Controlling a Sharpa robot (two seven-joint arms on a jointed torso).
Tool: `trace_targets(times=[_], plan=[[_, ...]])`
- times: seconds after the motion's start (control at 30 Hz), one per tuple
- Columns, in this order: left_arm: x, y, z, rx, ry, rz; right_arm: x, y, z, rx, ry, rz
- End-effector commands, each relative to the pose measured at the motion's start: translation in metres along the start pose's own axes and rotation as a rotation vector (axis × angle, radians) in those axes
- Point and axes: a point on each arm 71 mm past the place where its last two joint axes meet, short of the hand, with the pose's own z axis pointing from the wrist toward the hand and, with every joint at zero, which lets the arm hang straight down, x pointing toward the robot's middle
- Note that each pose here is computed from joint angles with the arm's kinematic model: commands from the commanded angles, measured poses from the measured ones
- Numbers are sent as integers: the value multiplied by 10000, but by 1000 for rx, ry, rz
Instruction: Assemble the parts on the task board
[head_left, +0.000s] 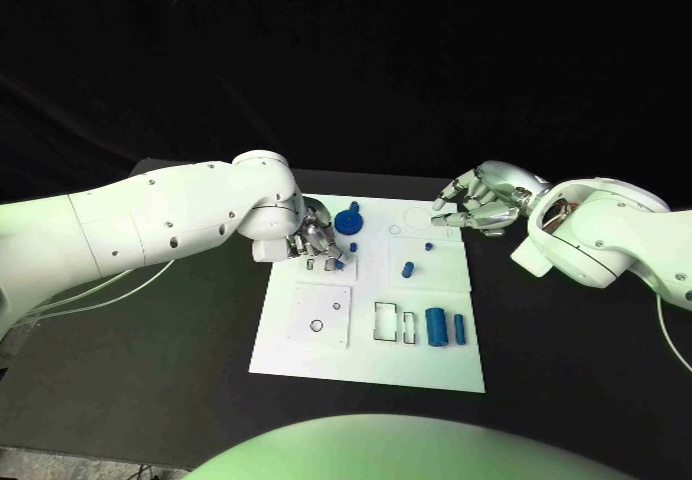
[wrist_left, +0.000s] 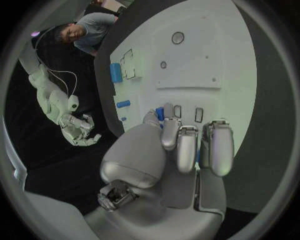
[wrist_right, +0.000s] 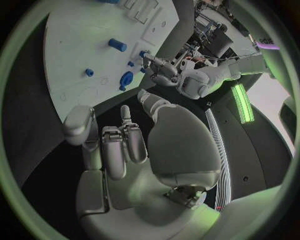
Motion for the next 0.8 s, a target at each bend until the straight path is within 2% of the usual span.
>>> trace_targets(times=[0.03,0.57,0.8], plan=[[34,0,11,1,30,0,17,6,1,-5,19,-11],[70,7,5,26,89,-41,24,-4,3,-2,27,-12],[71,10,1,40,94,-67,28,-5,4,-2,29,-12]])
